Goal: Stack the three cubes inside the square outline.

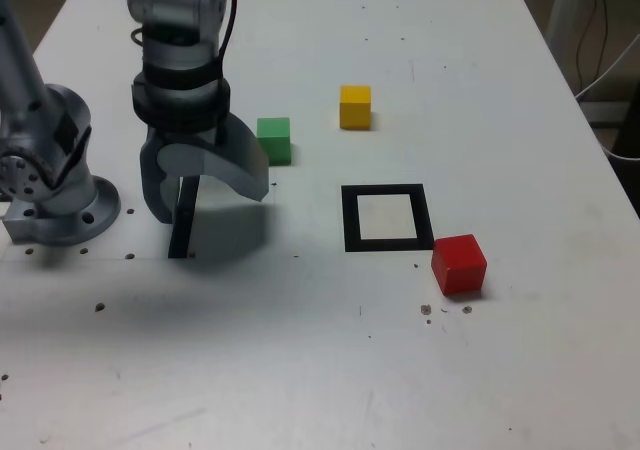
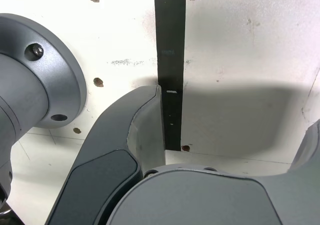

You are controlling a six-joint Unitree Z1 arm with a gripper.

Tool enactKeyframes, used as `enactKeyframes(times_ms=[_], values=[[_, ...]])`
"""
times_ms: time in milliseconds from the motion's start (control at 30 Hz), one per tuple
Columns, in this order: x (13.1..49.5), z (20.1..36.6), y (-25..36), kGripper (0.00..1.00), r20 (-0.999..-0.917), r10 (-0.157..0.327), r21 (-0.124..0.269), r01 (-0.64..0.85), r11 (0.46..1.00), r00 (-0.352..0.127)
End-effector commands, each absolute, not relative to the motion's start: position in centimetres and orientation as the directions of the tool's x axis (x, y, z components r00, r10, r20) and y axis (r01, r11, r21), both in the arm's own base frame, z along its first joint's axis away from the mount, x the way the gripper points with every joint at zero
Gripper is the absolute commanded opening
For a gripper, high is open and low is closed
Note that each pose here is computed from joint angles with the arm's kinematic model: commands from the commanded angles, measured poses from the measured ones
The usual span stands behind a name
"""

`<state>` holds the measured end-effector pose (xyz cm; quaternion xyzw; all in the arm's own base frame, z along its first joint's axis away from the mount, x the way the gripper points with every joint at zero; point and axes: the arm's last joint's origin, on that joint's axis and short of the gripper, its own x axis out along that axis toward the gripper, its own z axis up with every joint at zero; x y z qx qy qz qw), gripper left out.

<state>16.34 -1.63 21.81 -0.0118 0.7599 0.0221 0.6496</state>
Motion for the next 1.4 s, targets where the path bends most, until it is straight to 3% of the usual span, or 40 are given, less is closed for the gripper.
enactKeyframes(times_ms=[0,433,800,1033,1200,1367], values=[[16.3,21.7,-1.6,0.99,-0.9865,0.015,0.023,-0.047,0.999,-0.163],[17.4,23.0,-2.2,0.99,-0.9969,0.01,0.017,-0.081,0.997,-0.077],[21.6,30.3,-3.9,0.99,-0.9973,0.041,0.034,-0.116,0.993,0.062],[25.4,32.6,-5.2,0.99,-0.9966,0.074,0.069,-0.119,0.99,0.037],[28.3,34.1,-6.4,0.99,-0.9901,0.126,0.118,-0.112,0.987,0.063],[31.5,34.6,-7.6,0.99,-0.9925,0.098,0.091,-0.09,0.992,0.073]])
